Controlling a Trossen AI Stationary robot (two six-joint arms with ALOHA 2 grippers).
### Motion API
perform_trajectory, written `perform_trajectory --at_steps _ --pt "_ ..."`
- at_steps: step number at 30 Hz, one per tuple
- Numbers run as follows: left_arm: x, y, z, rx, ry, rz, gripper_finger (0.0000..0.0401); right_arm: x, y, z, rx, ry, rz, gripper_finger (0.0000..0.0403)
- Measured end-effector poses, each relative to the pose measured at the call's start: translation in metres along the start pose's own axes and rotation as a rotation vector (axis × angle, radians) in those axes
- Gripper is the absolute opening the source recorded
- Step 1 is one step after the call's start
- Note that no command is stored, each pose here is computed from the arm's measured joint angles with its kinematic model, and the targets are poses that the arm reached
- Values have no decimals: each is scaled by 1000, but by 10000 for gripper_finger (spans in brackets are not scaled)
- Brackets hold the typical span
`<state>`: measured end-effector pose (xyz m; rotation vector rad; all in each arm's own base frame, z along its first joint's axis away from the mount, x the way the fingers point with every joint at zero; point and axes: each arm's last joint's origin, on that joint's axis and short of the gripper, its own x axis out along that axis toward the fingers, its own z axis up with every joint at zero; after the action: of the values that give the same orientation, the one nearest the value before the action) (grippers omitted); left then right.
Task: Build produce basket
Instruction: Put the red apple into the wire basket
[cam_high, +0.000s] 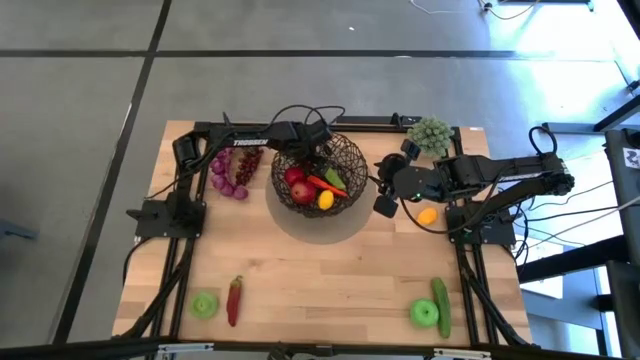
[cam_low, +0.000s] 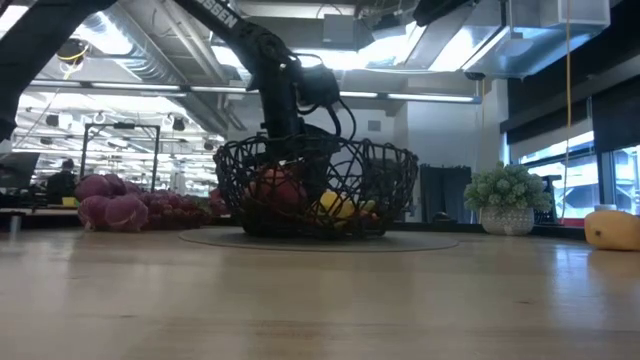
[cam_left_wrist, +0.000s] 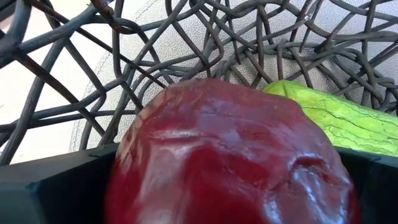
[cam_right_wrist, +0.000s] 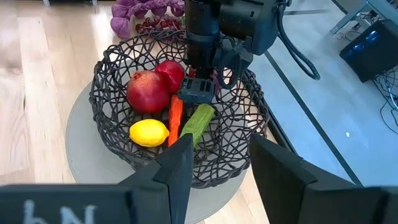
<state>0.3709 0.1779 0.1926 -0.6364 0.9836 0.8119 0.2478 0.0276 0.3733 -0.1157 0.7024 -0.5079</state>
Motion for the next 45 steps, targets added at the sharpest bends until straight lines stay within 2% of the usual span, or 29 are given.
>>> perform_trajectory --at_steps 32,37,45 --pt "-2 -14 -9 28 11 -19 322 0 0 0 4 0 6 155" --pt "-2 -13 -11 89 35 -26 322 0 0 0 4 0 6 155" --pt "-5 -15 -11 97 34 -35 323 0 0 0 4 0 6 155"
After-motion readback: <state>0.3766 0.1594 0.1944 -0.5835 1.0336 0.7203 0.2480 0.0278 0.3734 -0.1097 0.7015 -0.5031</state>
